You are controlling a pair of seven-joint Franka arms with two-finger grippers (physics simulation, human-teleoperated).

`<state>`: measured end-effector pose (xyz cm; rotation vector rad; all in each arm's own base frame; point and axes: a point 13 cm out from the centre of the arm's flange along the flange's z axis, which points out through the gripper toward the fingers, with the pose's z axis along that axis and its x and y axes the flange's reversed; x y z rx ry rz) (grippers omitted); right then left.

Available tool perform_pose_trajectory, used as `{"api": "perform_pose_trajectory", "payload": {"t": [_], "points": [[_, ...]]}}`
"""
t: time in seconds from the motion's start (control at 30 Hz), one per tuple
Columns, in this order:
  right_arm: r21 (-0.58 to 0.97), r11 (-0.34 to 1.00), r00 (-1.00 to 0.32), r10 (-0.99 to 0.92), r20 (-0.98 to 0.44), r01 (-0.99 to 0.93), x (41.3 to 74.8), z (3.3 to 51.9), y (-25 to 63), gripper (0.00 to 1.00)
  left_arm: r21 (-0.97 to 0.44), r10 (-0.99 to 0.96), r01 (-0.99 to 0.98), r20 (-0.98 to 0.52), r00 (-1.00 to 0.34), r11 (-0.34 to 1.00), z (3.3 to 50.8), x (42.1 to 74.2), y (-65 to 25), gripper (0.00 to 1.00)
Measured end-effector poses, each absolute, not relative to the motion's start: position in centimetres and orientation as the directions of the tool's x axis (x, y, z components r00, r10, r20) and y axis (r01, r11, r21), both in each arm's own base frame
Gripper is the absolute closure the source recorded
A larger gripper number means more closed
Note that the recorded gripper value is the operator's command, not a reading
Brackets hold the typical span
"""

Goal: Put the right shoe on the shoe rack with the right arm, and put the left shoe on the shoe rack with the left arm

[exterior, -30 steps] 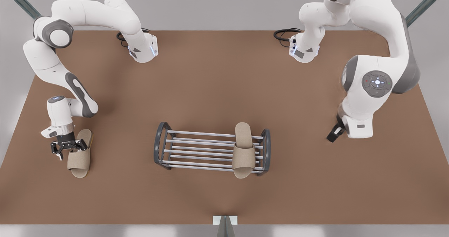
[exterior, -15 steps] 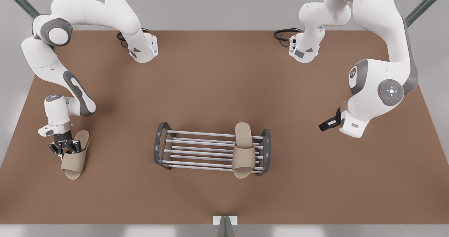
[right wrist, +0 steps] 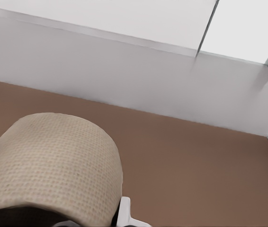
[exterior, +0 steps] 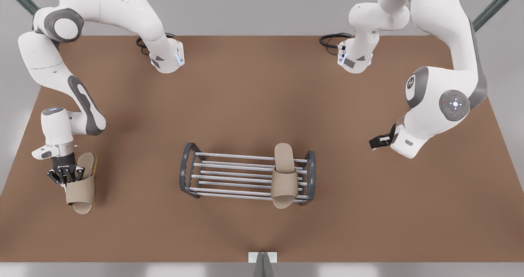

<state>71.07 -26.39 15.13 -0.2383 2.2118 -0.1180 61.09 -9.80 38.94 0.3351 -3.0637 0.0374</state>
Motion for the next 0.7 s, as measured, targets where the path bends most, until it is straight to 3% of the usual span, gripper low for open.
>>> {"api": "perform_pose_trajectory", "payload": {"t": [0.1, 0.17, 0.3, 0.37, 0.43, 0.53, 0.6, 0.7], "points": [[-0.187, 0.969, -0.583, -0.247, -0.774, -0.162, 72.7, 23.8, -22.1, 0.79, -0.020, -0.181, -0.182, 0.062, -0.982, 0.983, 39.0, 60.9, -11.0, 0.00], [-0.123, 0.978, -0.564, -0.198, -0.802, -0.169, 73.0, 32.8, -18.8, 0.79, -0.022, -0.159, -0.161, 0.060, -0.985, 0.987, 39.0, 60.8, -11.8, 0.00], [-0.065, 0.970, -0.590, -0.196, -0.783, -0.236, 76.9, 50.5, -5.3, 0.79, -0.008, -0.157, -0.158, 0.066, -0.985, 0.987, 38.4, 60.9, -10.6, 0.00], [-0.027, 0.962, -0.650, -0.205, -0.732, -0.272, 77.9, 55.8, 4.9, 0.79, 0.000, -0.150, -0.150, 0.049, -0.987, 0.989, 39.4, 60.8, -10.3, 0.00], [-0.034, 0.958, -0.743, -0.244, -0.623, -0.285, 77.7, 55.2, 17.0, 0.79, 0.006, -0.137, -0.137, 0.040, -0.990, 0.991, 39.9, 60.7, -10.4, 0.00], [-0.101, 0.954, -0.837, -0.297, -0.460, -0.283, 70.6, 52.4, 33.2, 0.79, 0.008, -0.117, -0.117, 0.034, -0.993, 0.993, 40.4, 60.7, -10.9, 0.00], [-0.153, 0.966, -0.884, -0.253, -0.393, -0.209, 66.8, 50.6, 37.4, 0.79, 0.010, -0.107, -0.107, 0.038, -0.994, 0.994, 40.4, 60.5, -11.1, 0.00], [-0.221, 0.975, -0.938, -0.071, -0.339, 0.006, 67.9, 45.5, 34.2, 0.79, 0.010, -0.094, -0.094, 0.035, -0.995, 0.996, 41.1, 60.1, -11.4, 0.00]]}}
